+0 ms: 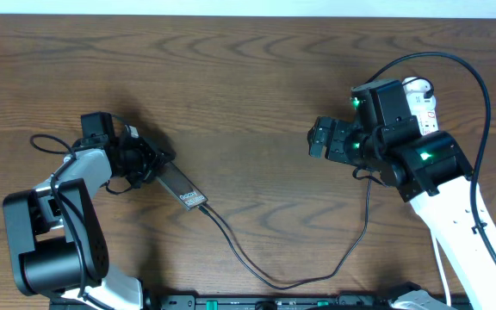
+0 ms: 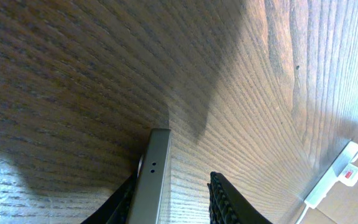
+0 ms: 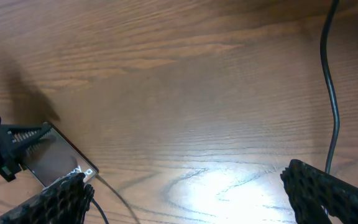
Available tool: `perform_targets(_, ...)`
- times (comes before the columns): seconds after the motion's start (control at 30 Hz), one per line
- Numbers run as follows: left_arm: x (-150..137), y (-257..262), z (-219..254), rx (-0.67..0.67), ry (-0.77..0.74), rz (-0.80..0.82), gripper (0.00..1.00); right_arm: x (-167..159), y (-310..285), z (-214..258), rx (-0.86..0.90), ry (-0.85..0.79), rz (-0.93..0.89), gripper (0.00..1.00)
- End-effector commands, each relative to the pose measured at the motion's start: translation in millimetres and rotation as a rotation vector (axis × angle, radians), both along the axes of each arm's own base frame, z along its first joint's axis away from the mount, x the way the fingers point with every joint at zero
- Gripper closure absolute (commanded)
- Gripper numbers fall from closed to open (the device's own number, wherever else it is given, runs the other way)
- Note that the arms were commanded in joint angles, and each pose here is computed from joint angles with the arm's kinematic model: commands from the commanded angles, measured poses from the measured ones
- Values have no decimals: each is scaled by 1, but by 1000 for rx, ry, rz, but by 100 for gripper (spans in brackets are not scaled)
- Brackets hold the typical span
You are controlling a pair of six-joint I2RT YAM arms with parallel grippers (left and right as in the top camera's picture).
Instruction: Plug charger to phone and switch on socket
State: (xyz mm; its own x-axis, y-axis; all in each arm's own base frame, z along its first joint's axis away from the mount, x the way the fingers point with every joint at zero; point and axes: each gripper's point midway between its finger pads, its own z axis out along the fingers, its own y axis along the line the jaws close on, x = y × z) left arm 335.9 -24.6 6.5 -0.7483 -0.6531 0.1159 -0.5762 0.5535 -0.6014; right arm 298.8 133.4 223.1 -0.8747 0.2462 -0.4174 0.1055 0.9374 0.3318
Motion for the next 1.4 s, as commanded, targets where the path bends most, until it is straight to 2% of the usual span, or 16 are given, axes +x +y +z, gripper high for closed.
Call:
perform_targets(0.0, -24, 13, -31, 96, 123, 18, 67, 2, -3, 3, -16, -16, -1, 1)
perform_targets(0.1, -26, 13, -31, 95, 131, 18, 66, 2, -3, 3, -16, -16, -1, 1)
perform_targets(0.27, -28, 13, -32, 95, 142, 18, 55, 2, -3, 3, -17, -16, 2, 1)
perform_targets(0.57, -34, 14, -34, 105, 167, 19, 50, 2, -3, 3, -18, -16, 1, 1)
perform_targets(0.77, -38, 13, -34, 101, 186, 18, 33, 2, -4, 3, -21, -17, 0, 1)
perform_targets(1.37, -41, 12, -34, 99, 199, 16, 32, 2, -4, 3, -21, -17, 0, 1)
